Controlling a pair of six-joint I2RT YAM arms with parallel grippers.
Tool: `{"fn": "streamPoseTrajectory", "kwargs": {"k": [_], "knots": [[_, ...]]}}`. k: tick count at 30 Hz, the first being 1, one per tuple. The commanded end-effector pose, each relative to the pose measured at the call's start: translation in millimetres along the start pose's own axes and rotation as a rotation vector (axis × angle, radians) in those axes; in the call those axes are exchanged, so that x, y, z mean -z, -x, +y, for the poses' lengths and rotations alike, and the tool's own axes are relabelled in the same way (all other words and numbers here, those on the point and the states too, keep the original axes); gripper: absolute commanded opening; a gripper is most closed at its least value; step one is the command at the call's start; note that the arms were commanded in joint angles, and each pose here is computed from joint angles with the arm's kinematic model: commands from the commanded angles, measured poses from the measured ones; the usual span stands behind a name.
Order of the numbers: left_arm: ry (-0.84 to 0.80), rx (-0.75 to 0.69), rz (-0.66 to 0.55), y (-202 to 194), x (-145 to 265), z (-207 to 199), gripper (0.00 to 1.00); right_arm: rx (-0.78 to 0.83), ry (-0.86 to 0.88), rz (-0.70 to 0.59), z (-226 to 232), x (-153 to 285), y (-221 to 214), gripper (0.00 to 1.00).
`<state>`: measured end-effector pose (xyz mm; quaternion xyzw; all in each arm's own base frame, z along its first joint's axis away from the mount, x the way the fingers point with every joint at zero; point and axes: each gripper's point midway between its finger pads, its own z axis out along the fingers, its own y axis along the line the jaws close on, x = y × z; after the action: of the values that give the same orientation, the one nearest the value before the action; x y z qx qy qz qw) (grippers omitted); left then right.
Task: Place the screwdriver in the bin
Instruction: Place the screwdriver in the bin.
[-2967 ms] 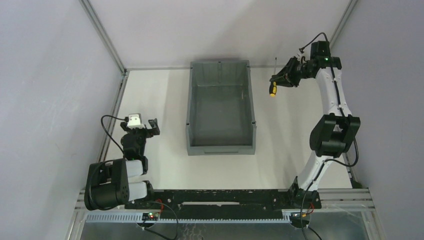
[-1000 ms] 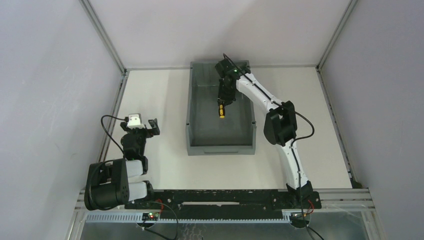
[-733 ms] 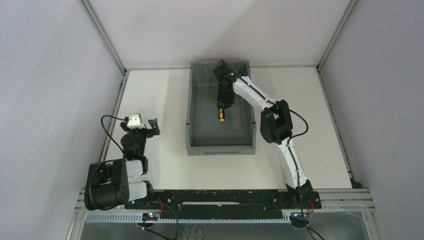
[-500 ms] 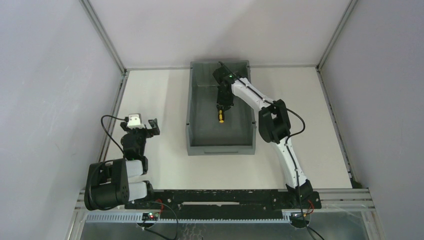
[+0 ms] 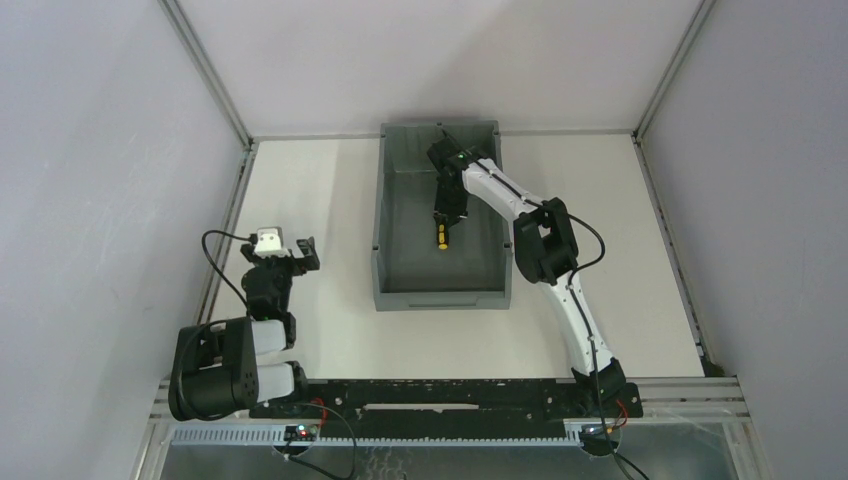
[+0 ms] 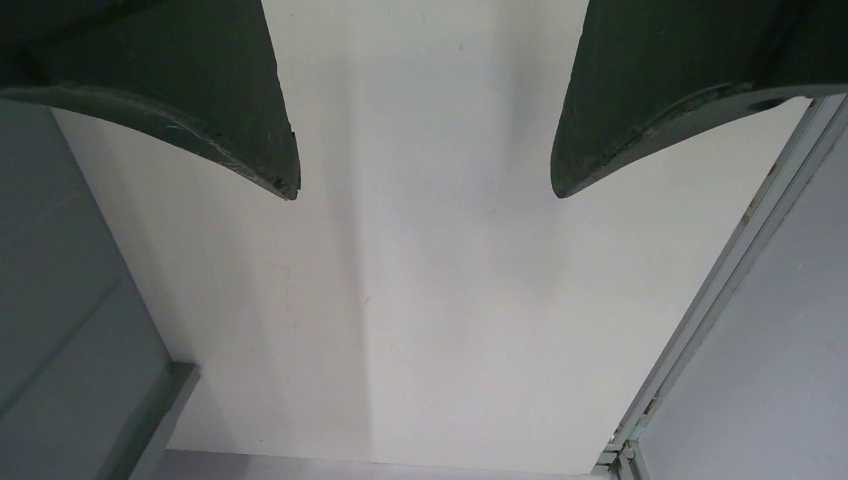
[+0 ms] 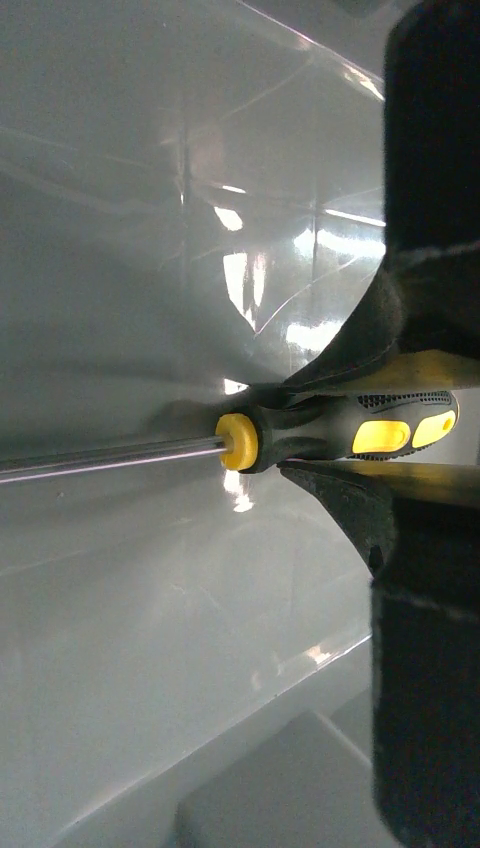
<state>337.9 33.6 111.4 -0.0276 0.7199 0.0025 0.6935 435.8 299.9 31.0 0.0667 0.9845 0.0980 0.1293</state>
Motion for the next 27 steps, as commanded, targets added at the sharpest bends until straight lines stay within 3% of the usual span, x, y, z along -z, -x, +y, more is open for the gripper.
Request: {"fn": "streamPoseTrajectory", "kwargs": {"k": [1, 16, 27], "knots": [[-0.001, 0.0, -0.093, 31, -10, 0, 1.0, -0.033, 0.017, 0.009, 2, -4, 1, 0.05], [-0.001, 0.001, -0.093, 31, -10, 0, 1.0, -0.043, 0.024, 0.017, 0, 1, 2, 0.5], [-0.001, 0.001, -0.091, 30, -9, -1, 1.0, -0.024, 0.122, -0.077, 20, 63, 23, 0.64]]}}
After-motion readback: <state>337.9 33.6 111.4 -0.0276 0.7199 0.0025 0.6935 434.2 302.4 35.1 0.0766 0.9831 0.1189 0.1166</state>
